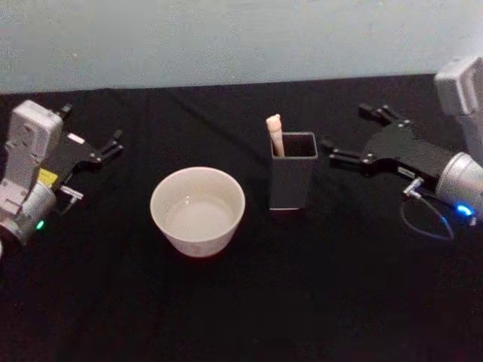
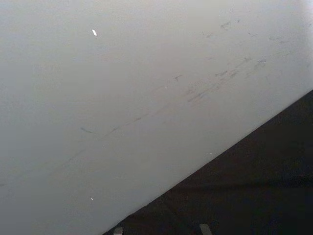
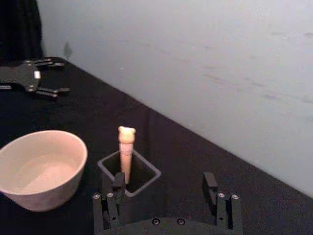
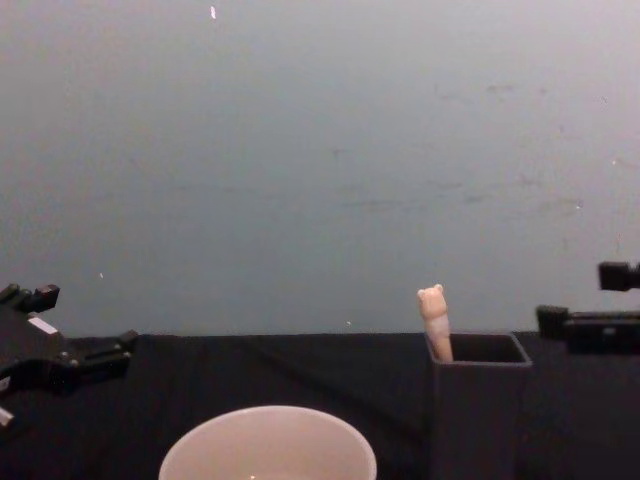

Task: Pick up the stirring spoon with one hand, stir inside the cup, then place it back in its original position.

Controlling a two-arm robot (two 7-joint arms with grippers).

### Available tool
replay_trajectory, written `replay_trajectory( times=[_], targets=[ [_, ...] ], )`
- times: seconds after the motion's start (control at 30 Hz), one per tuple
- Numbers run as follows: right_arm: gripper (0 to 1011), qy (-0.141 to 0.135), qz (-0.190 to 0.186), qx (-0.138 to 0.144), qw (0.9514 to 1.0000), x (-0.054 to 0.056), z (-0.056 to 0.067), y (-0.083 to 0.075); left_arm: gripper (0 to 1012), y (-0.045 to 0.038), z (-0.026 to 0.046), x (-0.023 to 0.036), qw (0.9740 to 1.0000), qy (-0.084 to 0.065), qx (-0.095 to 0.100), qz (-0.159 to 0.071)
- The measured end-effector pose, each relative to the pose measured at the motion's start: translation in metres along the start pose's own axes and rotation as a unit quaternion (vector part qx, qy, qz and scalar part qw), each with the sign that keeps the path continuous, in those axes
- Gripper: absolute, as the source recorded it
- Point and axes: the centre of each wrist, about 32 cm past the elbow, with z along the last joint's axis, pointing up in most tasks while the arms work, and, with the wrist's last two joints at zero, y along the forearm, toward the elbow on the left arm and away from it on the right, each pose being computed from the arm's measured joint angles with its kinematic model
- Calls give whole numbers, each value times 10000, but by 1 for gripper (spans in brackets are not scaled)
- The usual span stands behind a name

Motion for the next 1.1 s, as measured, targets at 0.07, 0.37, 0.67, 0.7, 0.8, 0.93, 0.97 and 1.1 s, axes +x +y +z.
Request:
replay_trajectory(
  times=[0.07,0.37,0.67,0.7,0.8,0.93,0.97,1.1],
  targets=[
    [1002,38,99,-77,9999,-20,40,46,1001,0,0,0,10000,0,0,0],
    [1002,173,358,-356,9986,-104,168,287,1001,0,0,0,10000,0,0,0],
    [1002,369,394,-548,9970,-160,246,549,1001,0,0,0,10000,0,1,0],
    [1002,386,385,-558,9969,-164,250,571,1001,0,0,0,10000,0,0,0],
    [1002,459,345,-585,9966,-183,266,657,1001,0,0,0,10000,0,0,0],
    [1002,551,293,-602,9962,-202,277,759,1001,0,0,0,10000,0,-1,0],
    [1002,568,284,-599,9962,-210,276,791,1001,0,0,0,10000,0,0,0],
    [1002,565,261,-599,9963,-228,272,853,1002,0,0,0,10000,0,0,0]
  ],
)
